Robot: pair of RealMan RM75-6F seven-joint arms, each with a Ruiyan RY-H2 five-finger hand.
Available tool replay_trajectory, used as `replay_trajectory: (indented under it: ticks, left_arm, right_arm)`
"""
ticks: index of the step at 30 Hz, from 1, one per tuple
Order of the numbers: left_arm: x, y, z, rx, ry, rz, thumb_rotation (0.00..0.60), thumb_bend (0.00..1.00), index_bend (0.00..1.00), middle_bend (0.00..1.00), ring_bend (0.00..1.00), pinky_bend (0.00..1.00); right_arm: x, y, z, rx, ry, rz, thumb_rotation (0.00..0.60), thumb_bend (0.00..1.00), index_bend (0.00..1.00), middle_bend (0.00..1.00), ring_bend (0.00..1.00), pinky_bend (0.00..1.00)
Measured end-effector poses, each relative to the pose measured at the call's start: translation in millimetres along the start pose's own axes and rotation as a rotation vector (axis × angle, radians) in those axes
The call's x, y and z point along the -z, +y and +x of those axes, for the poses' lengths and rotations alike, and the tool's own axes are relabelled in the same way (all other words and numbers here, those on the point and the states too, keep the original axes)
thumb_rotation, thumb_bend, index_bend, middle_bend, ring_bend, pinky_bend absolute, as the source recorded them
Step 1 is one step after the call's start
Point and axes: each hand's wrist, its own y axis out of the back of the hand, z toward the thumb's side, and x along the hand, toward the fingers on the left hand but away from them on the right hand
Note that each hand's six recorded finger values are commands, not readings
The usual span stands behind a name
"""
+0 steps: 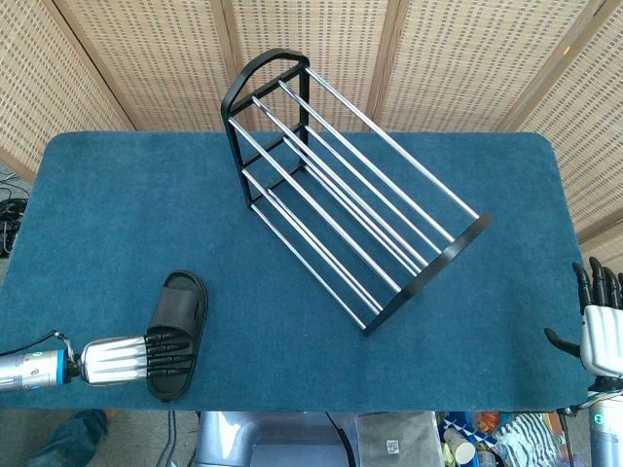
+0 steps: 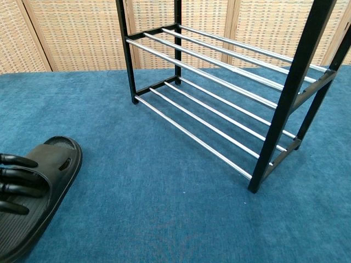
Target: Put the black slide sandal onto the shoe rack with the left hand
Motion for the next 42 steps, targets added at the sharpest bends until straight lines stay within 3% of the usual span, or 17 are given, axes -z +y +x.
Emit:
replay_trajectory:
  ticks: [17,19,21,23,27,36,42]
  left_arm:
    - [-5.5,-15.6,40.9,0.05,-0.104,0.033,0.6,0.18,0.01,0.0,0.0,0.02]
    - [-5.4,-16.3,44.1,0.053,-0.111,0.034,0.6,0.18,0.11,0.05,0.04,0.09]
    - [-5.5,-16.9,47.4,0.055,-0.119,0.032,0.6,0.18,0.35,0.23,0.2,0.25]
    - [-6.0,-16.6,50.8,0.052,-0.129,0.032,0.6,0.18,0.52,0.39,0.32,0.34]
    - [-6.9,-14.1,54.8,0.032,-0.143,0.043,0.6,0.18,0.71,0.56,0.44,0.41]
    - [-3.9,-10.3,55.9,0.002,-0.151,0.109,0.6,0.18,0.78,0.61,0.48,0.45]
    - [7.5,14.6,56.4,-0.097,-0.176,0.276,0.6,0.18,0.78,0.61,0.48,0.45]
  right_arm:
    - [7.2,-1.7,-4.7,-0.003,-0.031,-0.001,0.6,0.0,0.0,0.0,0.0,0.0]
    - [8.6,-2.1,-5.4,-0.006,-0.036,-0.005,0.6,0.0,0.0,0.0,0.0,0.0]
    - [9.2,-2.5,-6.0,-0.009,-0.037,-0.007,0.6,0.0,0.0,0.0,0.0,0.0]
    - [9.7,-2.9,-6.4,-0.011,-0.038,-0.008,0.6,0.0,0.0,0.0,0.0,0.0]
    - [10.6,-3.5,-7.1,-0.015,-0.041,-0.012,0.6,0.0,0.0,0.0,0.0,0.0]
    - [13.1,-5.3,-7.9,-0.024,-0.046,-0.016,0.6,0.0,0.0,0.0,0.0,0.0]
    - [13.1,-7.6,-9.7,-0.033,-0.049,-0.017,0.6,0.0,0.0,0.0,0.0,0.0]
